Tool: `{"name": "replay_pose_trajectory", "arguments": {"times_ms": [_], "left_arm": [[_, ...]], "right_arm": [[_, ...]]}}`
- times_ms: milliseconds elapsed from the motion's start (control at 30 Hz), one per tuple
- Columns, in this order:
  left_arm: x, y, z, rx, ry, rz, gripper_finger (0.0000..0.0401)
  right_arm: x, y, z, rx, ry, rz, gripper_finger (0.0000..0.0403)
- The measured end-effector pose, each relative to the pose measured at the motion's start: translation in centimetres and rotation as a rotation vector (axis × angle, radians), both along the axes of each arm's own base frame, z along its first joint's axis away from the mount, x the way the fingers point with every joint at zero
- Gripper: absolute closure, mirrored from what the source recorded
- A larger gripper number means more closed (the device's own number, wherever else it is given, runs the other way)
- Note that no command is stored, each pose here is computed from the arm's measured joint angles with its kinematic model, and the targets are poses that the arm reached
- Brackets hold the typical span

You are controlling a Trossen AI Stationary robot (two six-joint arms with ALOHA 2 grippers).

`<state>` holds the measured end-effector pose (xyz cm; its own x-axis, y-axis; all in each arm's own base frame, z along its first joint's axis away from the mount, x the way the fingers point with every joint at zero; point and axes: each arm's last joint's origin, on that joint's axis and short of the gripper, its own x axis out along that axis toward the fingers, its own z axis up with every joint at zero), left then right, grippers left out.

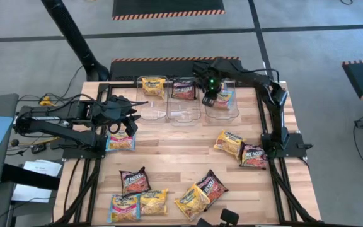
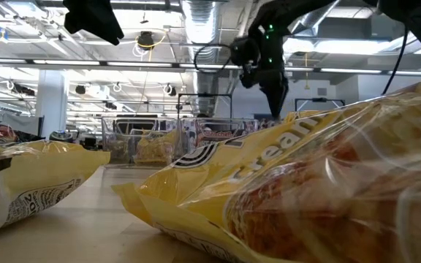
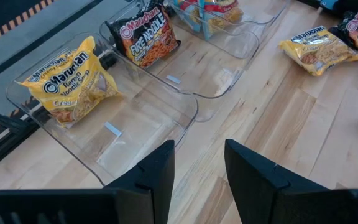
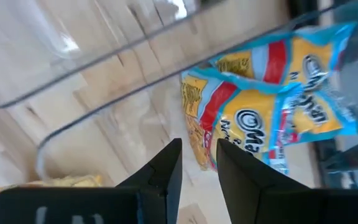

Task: Sort Maruchan noodles
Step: Put the yellow noodle pack in the left transparent bin

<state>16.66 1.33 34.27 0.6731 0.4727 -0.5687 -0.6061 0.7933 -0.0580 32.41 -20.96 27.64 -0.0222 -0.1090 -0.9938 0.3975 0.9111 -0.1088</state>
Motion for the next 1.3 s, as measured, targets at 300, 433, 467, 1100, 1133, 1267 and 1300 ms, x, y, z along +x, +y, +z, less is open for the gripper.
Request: {"name": "replay_pose_trajectory", "arguments": {"times_ms": [300,433,467,1100,1133,1267,1300], "left_arm": [[0.0,-0.1,0.0,-0.025,-0.003,-0.017,0.0273],[0.1,-0.2,-0.1,-0.059,-0.004,-0.052,0.0273],[0.1,-0.2,-0.1,-0.066,-0.003,-0.061,0.0273],[-0.7,-0.7,-1.1,-0.162,0.143,-0.187,0.0273],[-0.7,-0.7,-1.1,-0.17,0.142,-0.195,0.0273],[-0.7,-0.8,-1.1,-0.187,0.145,-0.226,0.0273],[-0.7,-0.8,-1.1,-0.196,0.145,-0.235,0.0273]], "right_arm": [[-0.4,-0.3,5.4,-0.064,-0.099,-0.016,0.0278],[-0.9,-0.1,7.9,-0.083,-0.135,-0.042,0.0278],[-0.9,0.0,8.4,-0.093,-0.152,-0.049,0.0278],[-0.4,5.6,13.7,-0.13,-0.376,-0.132,0.0278],[-0.4,6.2,13.9,-0.123,-0.386,-0.136,0.0278],[-0.3,8.6,14.8,-0.094,-0.431,-0.122,0.0278],[-0.3,9.2,15.0,-0.09,-0.439,-0.111,0.0278]]}}
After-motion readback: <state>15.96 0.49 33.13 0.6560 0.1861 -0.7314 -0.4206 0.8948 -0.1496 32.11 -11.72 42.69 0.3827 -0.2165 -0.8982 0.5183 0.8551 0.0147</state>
